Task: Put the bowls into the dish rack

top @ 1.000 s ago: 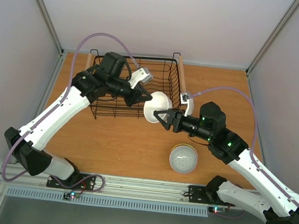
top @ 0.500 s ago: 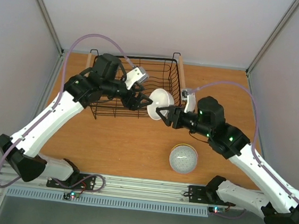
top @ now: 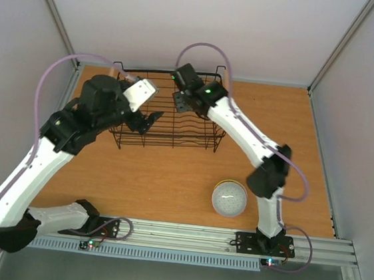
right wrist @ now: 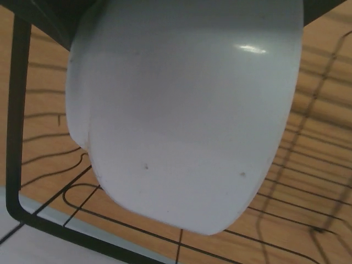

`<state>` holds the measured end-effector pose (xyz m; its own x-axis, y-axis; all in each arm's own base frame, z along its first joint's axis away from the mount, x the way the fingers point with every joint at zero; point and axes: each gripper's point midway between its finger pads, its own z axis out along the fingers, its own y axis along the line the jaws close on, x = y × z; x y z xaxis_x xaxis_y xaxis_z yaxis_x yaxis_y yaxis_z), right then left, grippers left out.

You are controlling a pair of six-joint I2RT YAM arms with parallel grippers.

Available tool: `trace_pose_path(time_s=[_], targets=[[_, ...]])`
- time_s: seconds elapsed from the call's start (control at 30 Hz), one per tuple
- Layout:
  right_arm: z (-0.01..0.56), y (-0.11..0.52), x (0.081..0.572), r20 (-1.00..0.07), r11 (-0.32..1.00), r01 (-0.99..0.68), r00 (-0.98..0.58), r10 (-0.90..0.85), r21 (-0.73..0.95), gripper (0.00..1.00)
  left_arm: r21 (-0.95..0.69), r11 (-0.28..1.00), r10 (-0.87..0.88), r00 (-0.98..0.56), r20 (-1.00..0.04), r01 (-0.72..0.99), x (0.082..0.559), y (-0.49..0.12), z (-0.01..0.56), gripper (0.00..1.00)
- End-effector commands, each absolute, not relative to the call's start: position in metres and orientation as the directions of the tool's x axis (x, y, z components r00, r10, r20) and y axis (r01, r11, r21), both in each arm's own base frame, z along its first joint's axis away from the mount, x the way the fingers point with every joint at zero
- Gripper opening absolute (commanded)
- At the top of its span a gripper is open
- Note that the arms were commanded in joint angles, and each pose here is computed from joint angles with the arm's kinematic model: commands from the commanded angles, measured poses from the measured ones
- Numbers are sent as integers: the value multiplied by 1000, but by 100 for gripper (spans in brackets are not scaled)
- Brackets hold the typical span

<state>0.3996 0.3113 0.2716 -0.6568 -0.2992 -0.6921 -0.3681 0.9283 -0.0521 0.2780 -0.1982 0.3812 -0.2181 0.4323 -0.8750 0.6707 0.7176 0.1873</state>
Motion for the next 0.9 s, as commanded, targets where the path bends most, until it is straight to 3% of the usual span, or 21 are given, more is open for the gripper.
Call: trace_pose_path(time_s=[0.0,0.33,0.87], targets=[[265,289,440,-624,883,-309,-625,-469,-353,1,296,759,448,-135,-884,580,270,-169,400,95],[213,290,502,-506,764,-264,-617,-603,-588,1,266,762,413,-127,-902,590,255,-156,392,97],[124,244,515,-232,622,-344,-716,-659,-704,2,208,738,381,-143,-913,642,251,-167,385,97]])
